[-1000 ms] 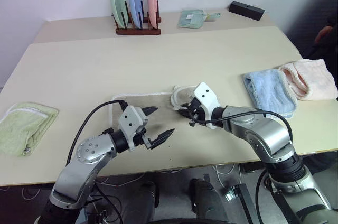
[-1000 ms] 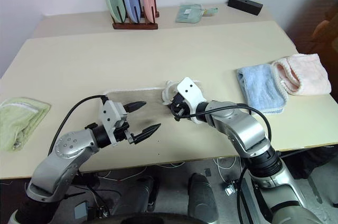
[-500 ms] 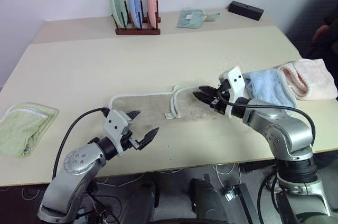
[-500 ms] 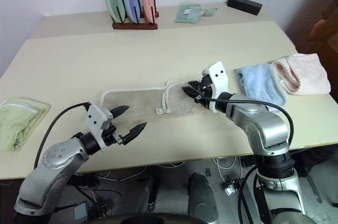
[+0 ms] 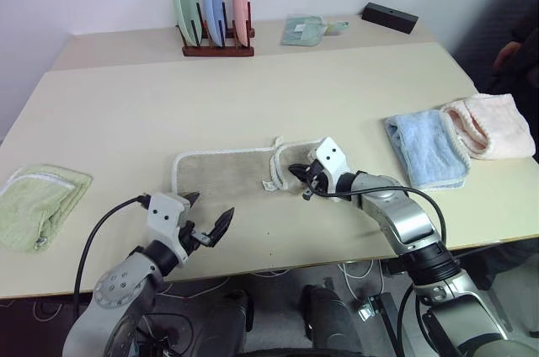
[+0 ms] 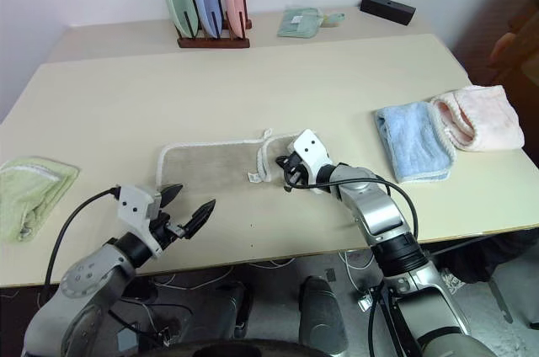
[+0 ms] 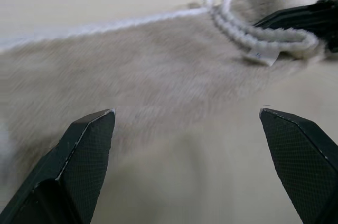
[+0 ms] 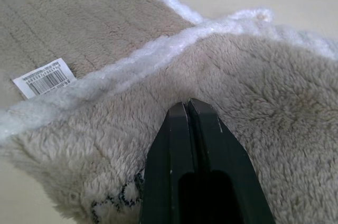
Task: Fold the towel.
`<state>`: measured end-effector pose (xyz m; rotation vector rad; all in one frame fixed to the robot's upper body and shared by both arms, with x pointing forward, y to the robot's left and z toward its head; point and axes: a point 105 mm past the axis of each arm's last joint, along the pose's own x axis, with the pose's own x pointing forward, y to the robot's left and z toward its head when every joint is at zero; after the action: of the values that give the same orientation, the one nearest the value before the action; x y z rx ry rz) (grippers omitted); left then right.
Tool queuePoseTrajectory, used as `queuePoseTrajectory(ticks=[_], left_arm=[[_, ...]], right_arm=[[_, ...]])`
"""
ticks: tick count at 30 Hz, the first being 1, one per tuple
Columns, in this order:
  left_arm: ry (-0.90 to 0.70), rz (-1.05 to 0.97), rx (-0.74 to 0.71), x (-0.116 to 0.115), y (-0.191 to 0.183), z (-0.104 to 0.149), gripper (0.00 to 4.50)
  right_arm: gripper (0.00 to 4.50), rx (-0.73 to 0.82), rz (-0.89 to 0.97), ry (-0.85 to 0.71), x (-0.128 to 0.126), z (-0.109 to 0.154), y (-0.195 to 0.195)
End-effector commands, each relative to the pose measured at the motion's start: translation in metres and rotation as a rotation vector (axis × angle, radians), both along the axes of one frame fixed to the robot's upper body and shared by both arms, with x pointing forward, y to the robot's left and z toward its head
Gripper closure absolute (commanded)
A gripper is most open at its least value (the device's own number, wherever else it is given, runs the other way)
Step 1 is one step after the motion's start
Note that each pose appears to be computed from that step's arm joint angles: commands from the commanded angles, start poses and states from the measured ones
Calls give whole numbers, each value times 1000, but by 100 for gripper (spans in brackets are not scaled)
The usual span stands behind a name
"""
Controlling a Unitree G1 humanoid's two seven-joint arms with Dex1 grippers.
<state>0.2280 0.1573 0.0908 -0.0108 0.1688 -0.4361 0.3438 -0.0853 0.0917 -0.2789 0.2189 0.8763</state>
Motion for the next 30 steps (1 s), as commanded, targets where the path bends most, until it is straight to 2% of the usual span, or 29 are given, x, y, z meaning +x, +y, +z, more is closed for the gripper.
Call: queuePoseTrajectory(ticks=[1, 3, 6, 9, 16, 19, 22, 25, 30], left_arm=[[5, 67, -106, -12, 6, 11, 0], [81, 134, -237, -18, 11, 6, 0], [132, 224, -397, -20, 17, 4, 0], [233, 288, -487, -16, 15, -7, 0], [313, 477, -767, 12, 28, -10, 0], [340, 516, -819, 27, 30, -11, 0], [346, 518, -843, 32, 30, -8, 0], [360, 524, -867, 44, 27, -8, 83], [356, 510, -867, 49, 25, -6, 336]], right_arm=[[394, 39, 78, -138, 0, 43, -2], [327, 6, 172, -236, -6, 65, 1], [172, -41, 289, -308, -16, 79, 10], [23, -29, 374, -354, -28, 92, 23], [23, -36, 438, -389, -39, 94, 35], [23, -36, 467, -396, -45, 93, 39], [23, -34, 475, -395, -48, 93, 39], [17, -42, 487, -396, -54, 90, 40], [17, -50, 481, -397, -57, 89, 38]])
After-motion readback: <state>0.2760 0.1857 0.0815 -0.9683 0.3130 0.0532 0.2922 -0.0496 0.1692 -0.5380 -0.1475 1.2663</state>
